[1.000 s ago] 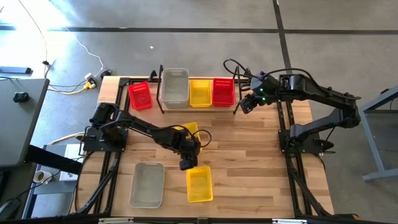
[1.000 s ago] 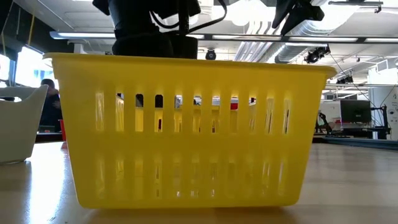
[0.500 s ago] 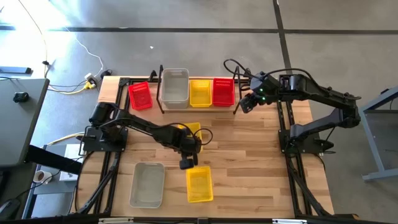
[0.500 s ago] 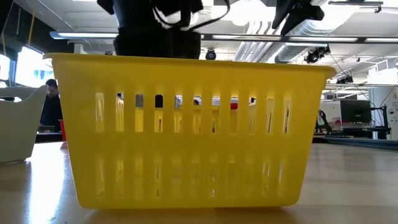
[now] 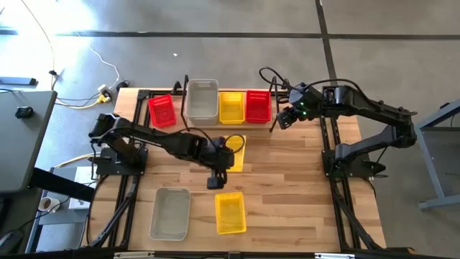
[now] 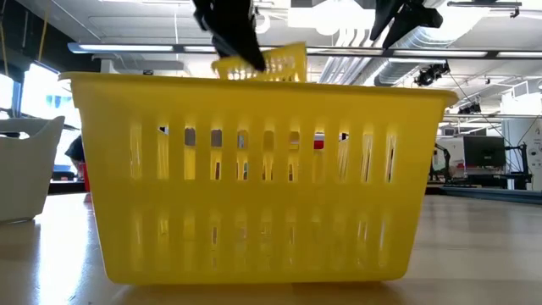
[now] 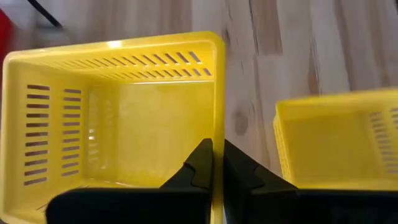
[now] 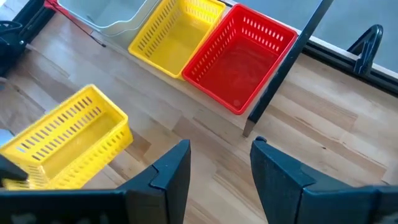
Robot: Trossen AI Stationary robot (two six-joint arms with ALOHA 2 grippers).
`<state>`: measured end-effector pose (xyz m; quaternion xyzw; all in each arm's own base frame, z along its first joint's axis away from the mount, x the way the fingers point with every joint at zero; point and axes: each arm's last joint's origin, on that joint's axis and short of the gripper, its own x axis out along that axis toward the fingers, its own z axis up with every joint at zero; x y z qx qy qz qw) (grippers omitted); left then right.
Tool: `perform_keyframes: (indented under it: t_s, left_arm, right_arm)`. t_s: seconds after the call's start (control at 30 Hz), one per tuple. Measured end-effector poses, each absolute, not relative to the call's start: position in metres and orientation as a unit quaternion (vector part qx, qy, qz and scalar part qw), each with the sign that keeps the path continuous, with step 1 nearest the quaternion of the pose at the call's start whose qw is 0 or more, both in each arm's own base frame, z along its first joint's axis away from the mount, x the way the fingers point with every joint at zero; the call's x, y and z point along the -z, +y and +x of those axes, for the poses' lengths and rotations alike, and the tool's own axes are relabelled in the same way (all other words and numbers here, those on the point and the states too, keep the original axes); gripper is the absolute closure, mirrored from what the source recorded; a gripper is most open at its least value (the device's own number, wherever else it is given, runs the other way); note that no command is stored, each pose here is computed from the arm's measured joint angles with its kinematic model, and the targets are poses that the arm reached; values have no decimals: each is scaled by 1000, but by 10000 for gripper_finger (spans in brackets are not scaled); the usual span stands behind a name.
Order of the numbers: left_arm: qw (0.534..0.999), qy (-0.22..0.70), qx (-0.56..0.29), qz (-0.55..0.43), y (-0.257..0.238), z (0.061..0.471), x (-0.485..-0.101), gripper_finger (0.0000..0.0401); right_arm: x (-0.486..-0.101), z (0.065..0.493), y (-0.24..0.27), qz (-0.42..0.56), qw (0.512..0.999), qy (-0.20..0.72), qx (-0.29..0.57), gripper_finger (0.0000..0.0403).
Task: Stack baskets on shelf by color
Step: Stack the top yellow bin on the yellow bin on the shelf
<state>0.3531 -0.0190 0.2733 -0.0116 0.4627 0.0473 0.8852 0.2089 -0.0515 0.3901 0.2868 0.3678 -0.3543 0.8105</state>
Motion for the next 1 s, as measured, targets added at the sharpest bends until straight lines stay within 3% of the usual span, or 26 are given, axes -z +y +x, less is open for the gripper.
perform_keyframes:
  t_s: [0.43, 0.7, 1.0]
  left_arm:
    - [887, 434, -121, 106, 46, 347, -313, 400]
    - [870, 442, -173, 132, 106, 336, -316, 400]
    - [871, 441, -173, 129, 150, 331, -308, 401]
  right_arm:
    - [-390, 209, -52, 297, 804, 354, 374, 252]
    - [-391, 208, -54, 284, 801, 340, 402, 252]
    - [-391, 208, -55, 286, 796, 327, 421, 252]
